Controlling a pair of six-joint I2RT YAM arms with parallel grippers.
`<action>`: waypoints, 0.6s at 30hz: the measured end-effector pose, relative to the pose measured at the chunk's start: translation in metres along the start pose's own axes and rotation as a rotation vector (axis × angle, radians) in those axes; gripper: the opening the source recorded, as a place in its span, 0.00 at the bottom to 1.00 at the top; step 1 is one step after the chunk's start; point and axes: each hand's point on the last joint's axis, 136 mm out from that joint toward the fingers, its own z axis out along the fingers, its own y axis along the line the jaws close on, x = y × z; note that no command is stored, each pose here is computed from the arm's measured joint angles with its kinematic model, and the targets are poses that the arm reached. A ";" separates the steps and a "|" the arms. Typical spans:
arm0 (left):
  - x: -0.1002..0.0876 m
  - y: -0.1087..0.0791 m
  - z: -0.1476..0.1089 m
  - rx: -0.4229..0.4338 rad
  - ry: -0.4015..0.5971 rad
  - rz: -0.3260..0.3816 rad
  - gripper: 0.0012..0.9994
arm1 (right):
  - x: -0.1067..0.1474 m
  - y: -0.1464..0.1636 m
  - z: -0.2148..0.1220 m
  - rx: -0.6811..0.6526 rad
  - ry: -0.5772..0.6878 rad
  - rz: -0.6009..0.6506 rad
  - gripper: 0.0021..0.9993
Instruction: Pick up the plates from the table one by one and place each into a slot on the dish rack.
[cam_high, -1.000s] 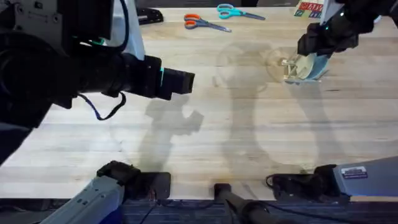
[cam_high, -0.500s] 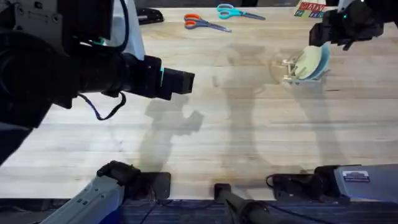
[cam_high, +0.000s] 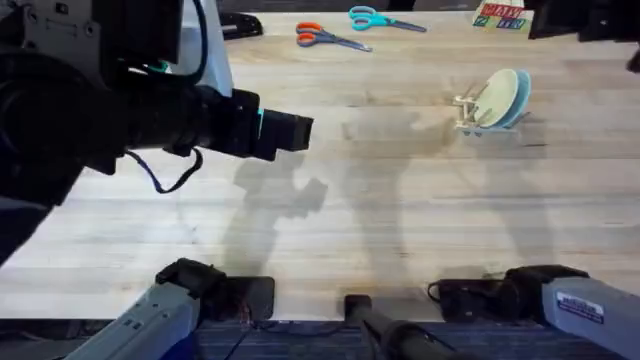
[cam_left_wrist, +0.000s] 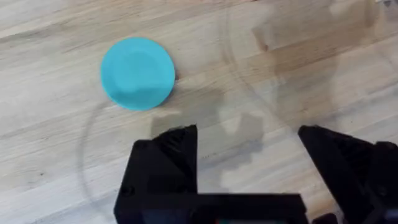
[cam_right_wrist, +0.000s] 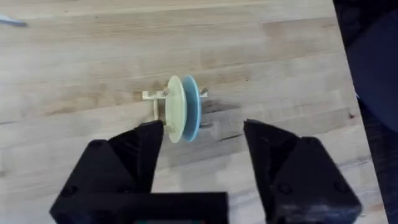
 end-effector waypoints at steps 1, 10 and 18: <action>0.000 0.000 0.000 0.000 -0.001 0.000 0.99 | 0.001 0.000 -0.006 -0.006 -0.007 -0.005 0.81; 0.000 0.000 0.000 0.000 0.000 0.000 0.99 | 0.017 0.024 -0.039 -0.112 -0.013 -0.087 0.95; 0.000 0.000 0.000 0.000 0.002 0.000 0.99 | 0.025 0.075 -0.055 -0.385 -0.009 -0.181 0.97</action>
